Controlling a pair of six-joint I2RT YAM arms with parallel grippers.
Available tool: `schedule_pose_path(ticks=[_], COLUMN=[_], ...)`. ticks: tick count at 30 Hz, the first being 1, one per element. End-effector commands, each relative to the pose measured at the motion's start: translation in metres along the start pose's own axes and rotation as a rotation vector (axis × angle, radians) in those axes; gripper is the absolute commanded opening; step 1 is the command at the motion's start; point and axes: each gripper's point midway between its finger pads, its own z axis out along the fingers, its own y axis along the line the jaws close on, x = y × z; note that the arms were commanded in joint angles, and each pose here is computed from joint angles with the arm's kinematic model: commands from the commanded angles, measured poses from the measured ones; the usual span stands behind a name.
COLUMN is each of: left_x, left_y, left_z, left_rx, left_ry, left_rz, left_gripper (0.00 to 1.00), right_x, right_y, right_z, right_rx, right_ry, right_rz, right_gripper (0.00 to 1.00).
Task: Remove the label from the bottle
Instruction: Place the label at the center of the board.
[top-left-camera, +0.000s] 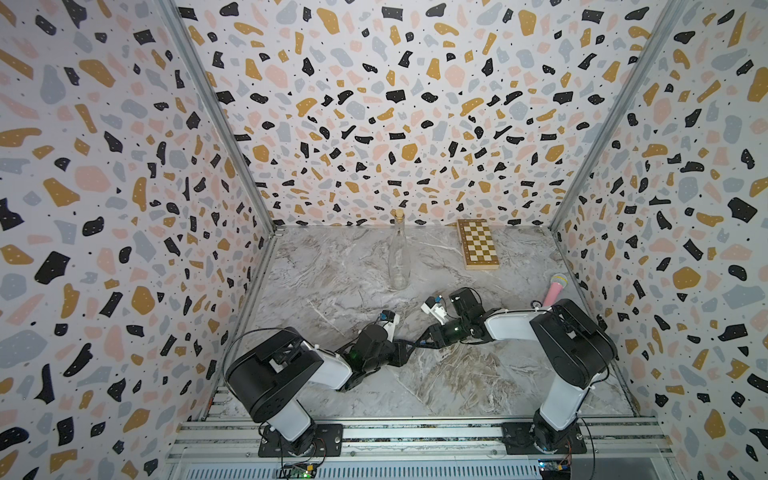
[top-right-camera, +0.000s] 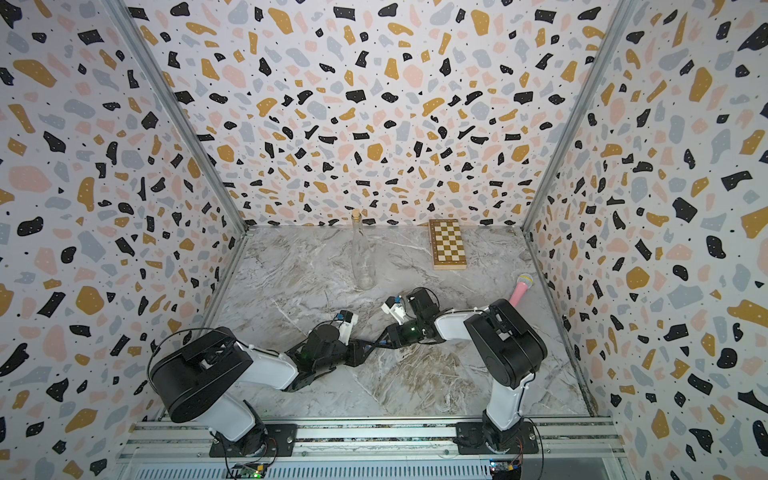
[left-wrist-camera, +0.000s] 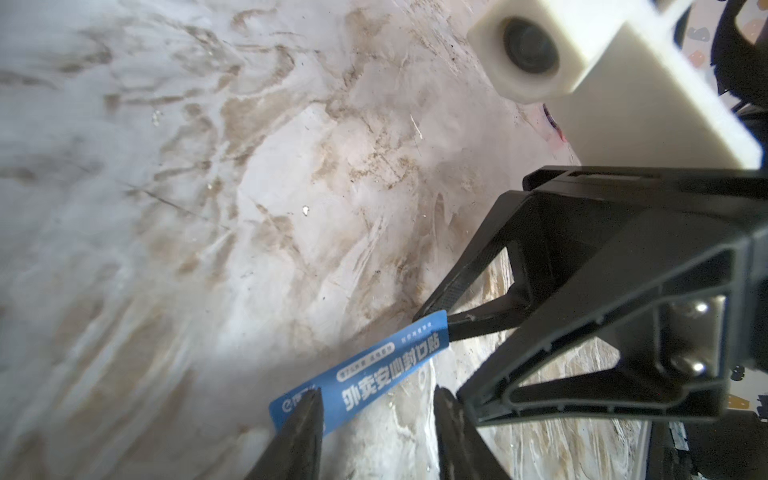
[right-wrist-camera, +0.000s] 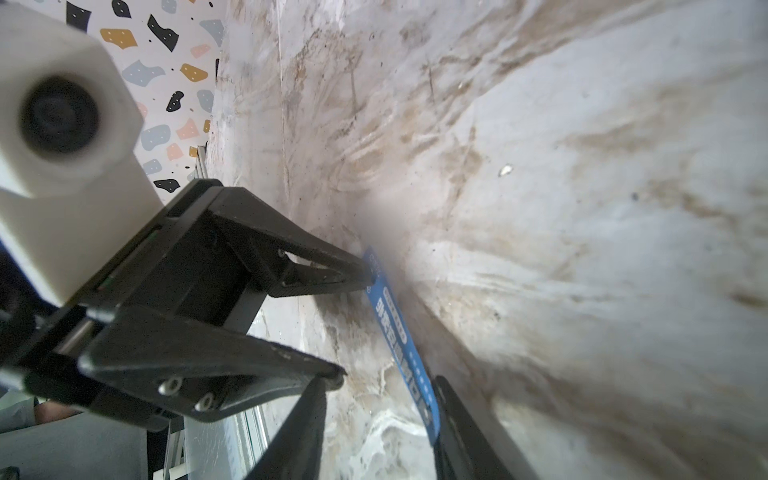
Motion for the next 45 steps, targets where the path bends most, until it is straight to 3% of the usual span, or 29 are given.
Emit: schedule_pose_path(ticks=[1, 45], left_x=[0.006, 0.012], left_y=[-0.003, -0.017], left_z=[0.003, 0.014], left_rx=[0.016, 0.073], left_ry=[0.023, 0.036], left_rz=[-0.002, -0.002], left_gripper=[0.44, 0.42], right_x=[-0.008, -0.018], right_y=[0.004, -0.007], right_z=[-0.012, -0.04], right_rx=[0.02, 0.063], right_ry=[-0.033, -0.106], right_rz=[-0.02, 0.009], right_gripper=[0.47, 0.46])
